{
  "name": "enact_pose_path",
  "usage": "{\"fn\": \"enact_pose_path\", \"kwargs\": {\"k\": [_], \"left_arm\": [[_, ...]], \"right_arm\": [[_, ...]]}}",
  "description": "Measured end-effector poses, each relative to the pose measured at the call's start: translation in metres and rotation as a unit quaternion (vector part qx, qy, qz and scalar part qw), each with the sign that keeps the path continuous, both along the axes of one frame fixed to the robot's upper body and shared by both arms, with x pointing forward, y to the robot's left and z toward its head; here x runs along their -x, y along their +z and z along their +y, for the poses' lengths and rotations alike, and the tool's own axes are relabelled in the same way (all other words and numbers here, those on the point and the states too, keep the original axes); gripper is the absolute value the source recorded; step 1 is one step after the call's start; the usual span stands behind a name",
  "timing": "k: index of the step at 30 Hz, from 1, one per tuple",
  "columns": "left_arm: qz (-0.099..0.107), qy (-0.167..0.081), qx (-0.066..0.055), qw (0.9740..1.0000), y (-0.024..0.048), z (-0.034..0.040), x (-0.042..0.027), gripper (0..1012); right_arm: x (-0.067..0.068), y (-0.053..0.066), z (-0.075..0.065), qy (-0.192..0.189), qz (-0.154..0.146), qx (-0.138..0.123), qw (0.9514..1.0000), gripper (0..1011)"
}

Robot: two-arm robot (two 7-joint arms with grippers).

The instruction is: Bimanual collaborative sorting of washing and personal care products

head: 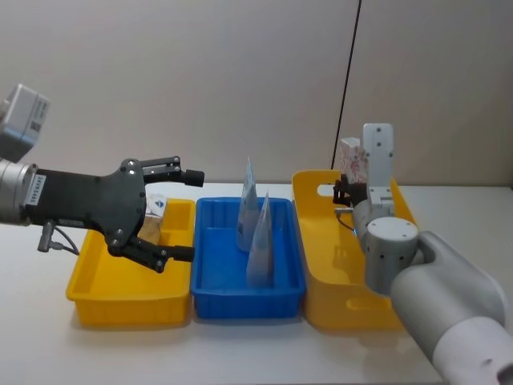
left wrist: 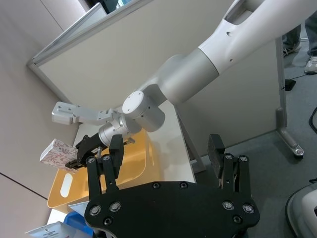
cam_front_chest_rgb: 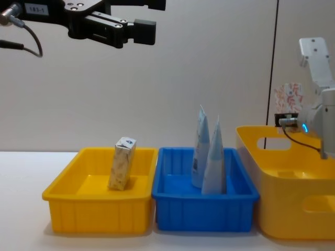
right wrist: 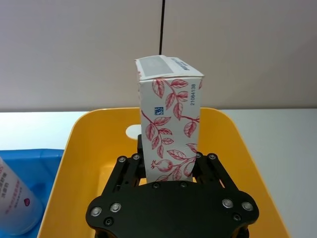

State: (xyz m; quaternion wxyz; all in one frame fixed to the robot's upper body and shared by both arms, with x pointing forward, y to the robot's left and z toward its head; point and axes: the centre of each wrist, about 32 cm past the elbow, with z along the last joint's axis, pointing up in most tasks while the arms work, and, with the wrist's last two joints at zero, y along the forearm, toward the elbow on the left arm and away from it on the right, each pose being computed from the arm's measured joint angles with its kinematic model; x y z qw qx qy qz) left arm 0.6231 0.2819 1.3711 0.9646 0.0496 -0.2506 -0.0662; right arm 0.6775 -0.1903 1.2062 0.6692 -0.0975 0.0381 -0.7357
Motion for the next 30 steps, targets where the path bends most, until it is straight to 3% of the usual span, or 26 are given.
{"fn": "enact_pose_path", "kwargs": {"k": [16,30], "left_arm": [[0.0,0.0,0.0,1.0,0.0,0.0,0.0,1001],[0.0,0.0,0.0,1.0,0.0,0.0,0.0,1001]], "right_arm": [[-0.0086,-0.0068,0.0071,-0.022,0.011,-0.004,0.9997,383],[-0.0041,-0.0058,0.01,-0.016,0.008,-0.014,0.9997,826]]}}
